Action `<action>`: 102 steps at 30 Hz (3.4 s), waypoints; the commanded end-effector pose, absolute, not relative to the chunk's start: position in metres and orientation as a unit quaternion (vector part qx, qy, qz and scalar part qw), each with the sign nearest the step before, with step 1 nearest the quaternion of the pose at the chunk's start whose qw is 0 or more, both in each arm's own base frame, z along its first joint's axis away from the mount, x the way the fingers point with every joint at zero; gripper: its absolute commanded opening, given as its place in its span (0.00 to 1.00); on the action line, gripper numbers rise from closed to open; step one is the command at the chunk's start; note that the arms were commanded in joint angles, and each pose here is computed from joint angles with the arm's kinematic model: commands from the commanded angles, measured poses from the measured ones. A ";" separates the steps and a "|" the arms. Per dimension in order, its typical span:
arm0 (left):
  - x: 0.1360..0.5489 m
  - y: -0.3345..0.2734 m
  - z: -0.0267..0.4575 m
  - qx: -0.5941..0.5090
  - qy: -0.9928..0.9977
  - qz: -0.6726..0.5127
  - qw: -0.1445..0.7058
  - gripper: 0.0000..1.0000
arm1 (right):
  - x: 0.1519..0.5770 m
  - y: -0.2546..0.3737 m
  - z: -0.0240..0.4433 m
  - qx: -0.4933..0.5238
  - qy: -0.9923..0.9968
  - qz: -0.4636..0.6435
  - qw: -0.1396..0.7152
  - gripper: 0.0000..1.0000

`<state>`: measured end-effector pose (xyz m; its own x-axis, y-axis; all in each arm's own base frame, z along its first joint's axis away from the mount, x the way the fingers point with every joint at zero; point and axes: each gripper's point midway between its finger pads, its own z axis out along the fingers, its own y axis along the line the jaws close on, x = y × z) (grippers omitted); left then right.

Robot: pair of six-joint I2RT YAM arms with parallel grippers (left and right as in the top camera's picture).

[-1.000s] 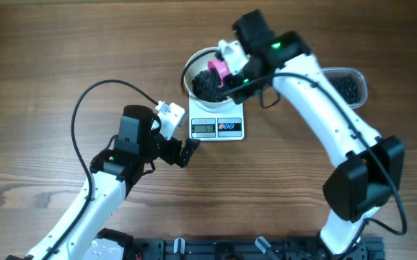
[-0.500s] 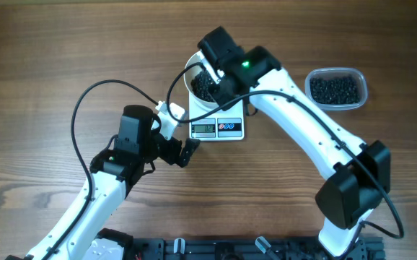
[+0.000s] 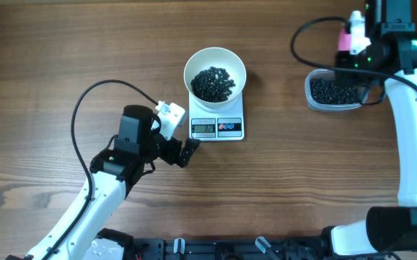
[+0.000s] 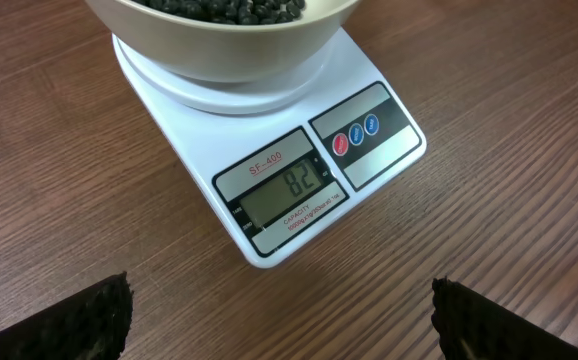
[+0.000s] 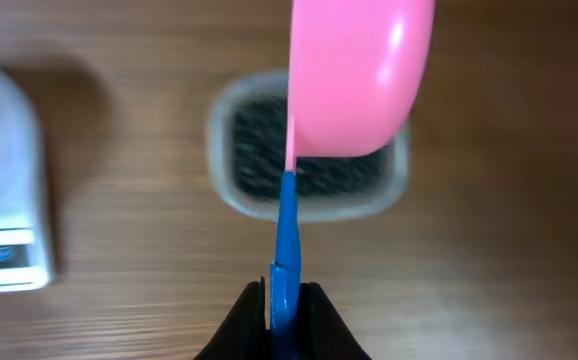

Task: Scoop item into bowl and weigh 150g on scale
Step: 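Move the scoop back to the tub and scoop black beans, then carry the scoop over the bowl and pour the beans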

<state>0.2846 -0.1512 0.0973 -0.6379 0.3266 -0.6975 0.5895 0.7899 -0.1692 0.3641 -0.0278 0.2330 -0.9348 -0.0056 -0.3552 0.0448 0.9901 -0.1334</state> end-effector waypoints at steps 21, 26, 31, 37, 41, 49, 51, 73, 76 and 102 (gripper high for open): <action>0.284 -0.151 0.096 0.257 0.885 -0.193 0.337 1.00 | 0.350 -0.028 0.078 -0.028 0.995 -0.060 -0.081 0.04; 0.284 -0.151 0.096 0.257 0.885 -0.193 0.337 1.00 | 0.343 -0.002 0.078 -0.069 0.993 0.021 -0.090 0.04; 0.284 -0.151 0.096 0.257 0.885 -0.193 0.337 1.00 | 0.346 0.003 0.080 -0.059 0.992 0.083 -0.078 0.04; 0.284 -0.151 0.096 0.257 0.885 -0.193 0.337 1.00 | 0.358 -0.005 0.090 -0.022 0.978 0.207 -0.030 0.04; 0.284 -0.151 0.096 0.257 0.885 -0.193 0.337 1.00 | 0.363 -0.014 0.097 -0.006 0.966 0.257 0.000 0.04; 0.284 -0.151 0.096 0.257 0.885 -0.193 0.337 1.00 | 0.365 -0.030 0.102 0.020 0.959 0.283 0.021 0.04; 0.284 -0.151 0.096 0.257 0.885 -0.193 0.337 1.00 | 0.364 -0.034 0.103 0.030 0.957 0.286 0.021 0.04; 0.284 -0.151 0.096 0.257 0.885 -0.193 0.337 1.00 | 0.357 -0.040 0.144 0.012 0.898 0.428 0.103 0.04; 0.284 -0.151 0.096 0.257 0.885 -0.193 0.337 1.00 | 0.358 -0.031 0.156 0.001 0.879 0.461 0.121 0.04; 0.284 -0.151 0.096 0.257 0.885 -0.193 0.337 1.00 | 0.378 0.172 0.189 -0.219 0.906 0.357 0.058 0.04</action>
